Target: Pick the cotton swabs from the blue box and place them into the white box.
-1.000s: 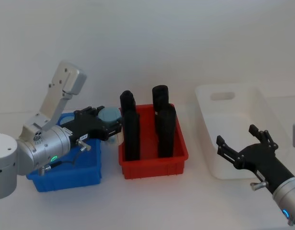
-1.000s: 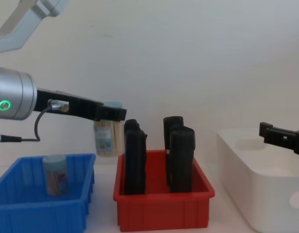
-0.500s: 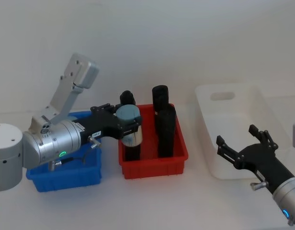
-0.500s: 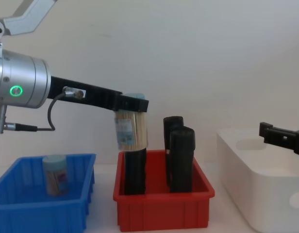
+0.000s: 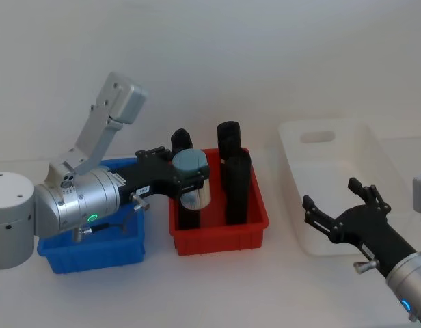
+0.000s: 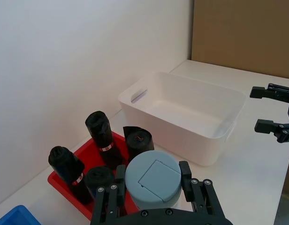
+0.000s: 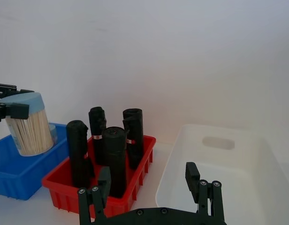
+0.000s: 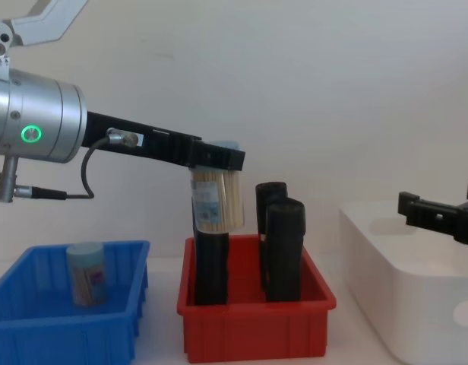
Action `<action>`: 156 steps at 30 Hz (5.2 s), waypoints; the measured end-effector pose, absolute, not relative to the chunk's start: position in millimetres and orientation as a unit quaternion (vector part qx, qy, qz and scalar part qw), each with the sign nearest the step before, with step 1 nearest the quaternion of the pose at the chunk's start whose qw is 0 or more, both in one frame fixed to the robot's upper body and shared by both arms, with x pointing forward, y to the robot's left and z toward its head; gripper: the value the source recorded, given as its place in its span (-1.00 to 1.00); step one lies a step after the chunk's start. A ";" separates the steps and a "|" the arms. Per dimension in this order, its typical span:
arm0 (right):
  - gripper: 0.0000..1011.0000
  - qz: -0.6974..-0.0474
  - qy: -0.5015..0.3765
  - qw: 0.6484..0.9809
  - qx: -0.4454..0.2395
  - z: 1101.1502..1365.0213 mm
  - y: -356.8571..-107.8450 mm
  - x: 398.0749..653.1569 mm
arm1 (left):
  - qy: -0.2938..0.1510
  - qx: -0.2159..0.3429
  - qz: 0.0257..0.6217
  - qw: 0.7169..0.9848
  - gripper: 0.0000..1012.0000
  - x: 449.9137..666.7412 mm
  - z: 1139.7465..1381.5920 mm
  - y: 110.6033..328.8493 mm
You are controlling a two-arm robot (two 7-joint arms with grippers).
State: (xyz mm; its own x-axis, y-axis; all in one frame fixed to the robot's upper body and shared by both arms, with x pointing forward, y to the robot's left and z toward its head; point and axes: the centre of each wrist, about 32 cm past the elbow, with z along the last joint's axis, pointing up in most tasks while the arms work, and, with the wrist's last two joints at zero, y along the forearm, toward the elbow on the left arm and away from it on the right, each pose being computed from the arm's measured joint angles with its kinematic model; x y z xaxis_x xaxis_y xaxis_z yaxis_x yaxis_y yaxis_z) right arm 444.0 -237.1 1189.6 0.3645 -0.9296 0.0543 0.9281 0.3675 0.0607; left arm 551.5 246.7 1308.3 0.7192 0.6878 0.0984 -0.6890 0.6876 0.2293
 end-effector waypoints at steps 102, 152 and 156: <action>0.27 -0.355 -0.050 0.933 -0.020 1207.4 -136.1 537.5 | -0.001 0.124 0.366 0.922 0.63 551.5 1310.1 245.1; 0.27 -0.534 -0.054 0.843 -0.044 1199.6 -222.5 518.0 | -0.002 0.125 0.367 0.922 0.98 551.6 1310.2 245.4; 0.26 -0.544 -0.050 0.836 -0.048 1197.9 -228.7 519.8 | -0.002 0.125 0.367 0.922 0.98 551.6 1310.2 245.4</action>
State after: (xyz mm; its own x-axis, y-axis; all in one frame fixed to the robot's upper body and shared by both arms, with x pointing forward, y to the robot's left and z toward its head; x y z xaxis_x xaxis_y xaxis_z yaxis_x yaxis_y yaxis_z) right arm 519.8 -228.7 1197.9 0.4030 -0.9049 0.1367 0.9146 0.4035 -0.0254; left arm 551.6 245.4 1310.2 0.7309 0.6759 0.0947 -0.6768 0.6997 0.2289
